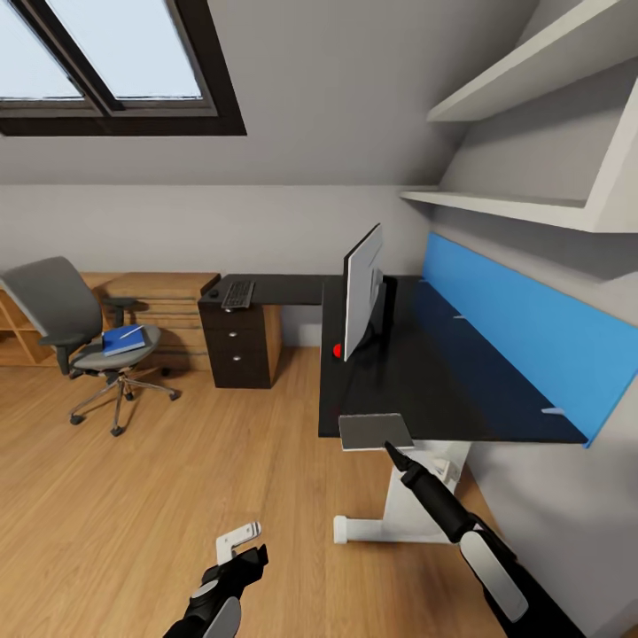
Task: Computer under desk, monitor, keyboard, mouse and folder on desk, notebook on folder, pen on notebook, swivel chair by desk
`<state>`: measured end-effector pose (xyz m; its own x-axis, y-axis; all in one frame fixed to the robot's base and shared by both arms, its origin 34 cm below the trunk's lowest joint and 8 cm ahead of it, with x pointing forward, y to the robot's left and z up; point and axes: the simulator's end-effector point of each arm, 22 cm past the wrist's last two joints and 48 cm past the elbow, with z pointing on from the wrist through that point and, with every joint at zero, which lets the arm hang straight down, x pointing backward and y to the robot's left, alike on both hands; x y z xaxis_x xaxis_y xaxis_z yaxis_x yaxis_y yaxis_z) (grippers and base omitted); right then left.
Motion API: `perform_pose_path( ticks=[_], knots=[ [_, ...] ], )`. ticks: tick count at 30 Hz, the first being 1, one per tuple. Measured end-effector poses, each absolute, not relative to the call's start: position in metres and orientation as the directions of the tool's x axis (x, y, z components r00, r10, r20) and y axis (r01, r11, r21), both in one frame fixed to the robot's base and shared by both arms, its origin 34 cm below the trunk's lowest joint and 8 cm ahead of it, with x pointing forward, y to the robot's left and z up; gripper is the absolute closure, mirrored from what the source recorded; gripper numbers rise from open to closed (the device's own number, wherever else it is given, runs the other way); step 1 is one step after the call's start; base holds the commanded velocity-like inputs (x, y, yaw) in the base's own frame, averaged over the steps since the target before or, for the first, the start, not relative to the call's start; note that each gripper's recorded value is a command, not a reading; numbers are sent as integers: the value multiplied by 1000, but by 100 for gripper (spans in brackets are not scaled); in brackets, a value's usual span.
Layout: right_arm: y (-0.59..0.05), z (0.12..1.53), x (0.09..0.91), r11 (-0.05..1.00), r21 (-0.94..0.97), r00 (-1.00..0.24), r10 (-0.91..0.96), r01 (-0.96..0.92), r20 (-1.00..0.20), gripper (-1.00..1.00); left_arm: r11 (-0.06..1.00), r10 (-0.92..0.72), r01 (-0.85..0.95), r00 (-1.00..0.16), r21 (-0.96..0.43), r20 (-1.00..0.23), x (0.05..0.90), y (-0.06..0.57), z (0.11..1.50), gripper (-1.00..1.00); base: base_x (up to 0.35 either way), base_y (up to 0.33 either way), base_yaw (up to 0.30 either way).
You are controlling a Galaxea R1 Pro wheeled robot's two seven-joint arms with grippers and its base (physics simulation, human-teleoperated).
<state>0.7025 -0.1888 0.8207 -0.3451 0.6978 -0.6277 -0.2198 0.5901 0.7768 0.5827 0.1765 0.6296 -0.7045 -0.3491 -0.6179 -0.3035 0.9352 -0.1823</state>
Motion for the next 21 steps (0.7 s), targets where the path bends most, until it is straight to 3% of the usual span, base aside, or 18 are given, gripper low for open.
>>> perform_pose_path(
  ticks=[21],
  knots=[
    [-193,804,701,520,812,-311,751,-264,-582,-100,936,-347,-299,-706,-184,-617,580,172,594,-100,0,0,0]
  ],
)
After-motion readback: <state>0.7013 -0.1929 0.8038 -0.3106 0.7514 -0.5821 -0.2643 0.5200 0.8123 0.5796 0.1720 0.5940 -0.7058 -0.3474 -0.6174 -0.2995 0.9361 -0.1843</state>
